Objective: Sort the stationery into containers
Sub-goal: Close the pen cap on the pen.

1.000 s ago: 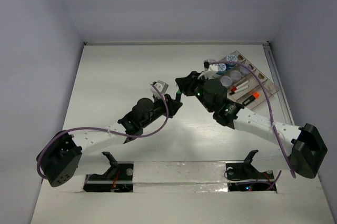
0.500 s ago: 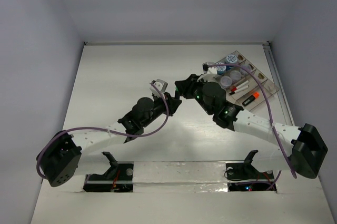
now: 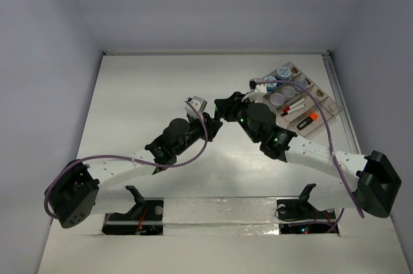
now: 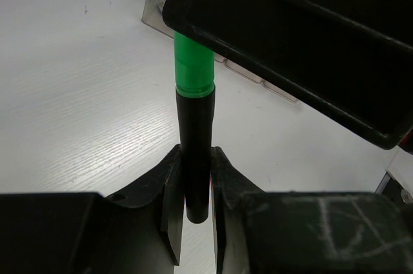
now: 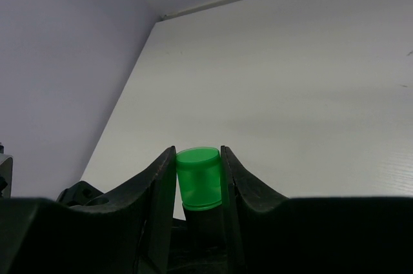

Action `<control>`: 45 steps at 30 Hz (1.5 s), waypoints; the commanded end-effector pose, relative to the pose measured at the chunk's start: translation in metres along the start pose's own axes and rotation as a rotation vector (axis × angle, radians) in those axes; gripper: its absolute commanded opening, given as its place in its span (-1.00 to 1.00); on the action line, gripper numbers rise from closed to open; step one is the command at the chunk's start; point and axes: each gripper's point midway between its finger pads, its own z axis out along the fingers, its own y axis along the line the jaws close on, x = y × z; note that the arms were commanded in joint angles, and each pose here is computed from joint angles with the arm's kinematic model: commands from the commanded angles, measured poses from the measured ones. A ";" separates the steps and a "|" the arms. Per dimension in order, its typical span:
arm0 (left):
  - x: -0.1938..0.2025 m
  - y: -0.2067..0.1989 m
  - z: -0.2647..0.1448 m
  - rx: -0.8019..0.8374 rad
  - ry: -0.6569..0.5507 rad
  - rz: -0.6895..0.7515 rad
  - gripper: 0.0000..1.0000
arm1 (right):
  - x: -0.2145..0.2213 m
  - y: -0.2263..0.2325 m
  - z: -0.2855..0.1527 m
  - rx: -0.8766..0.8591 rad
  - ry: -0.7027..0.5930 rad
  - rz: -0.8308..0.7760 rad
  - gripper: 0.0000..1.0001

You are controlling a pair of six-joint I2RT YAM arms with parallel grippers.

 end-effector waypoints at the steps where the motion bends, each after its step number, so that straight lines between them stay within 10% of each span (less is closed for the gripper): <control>1: -0.066 -0.021 0.002 0.033 -0.178 0.000 -1.00 | 0.016 0.008 -0.006 -0.035 0.025 0.007 -1.00; 45: -0.192 -0.037 -0.017 0.033 -0.389 0.053 -1.00 | 0.120 -0.042 -0.061 0.115 0.369 -0.296 -1.00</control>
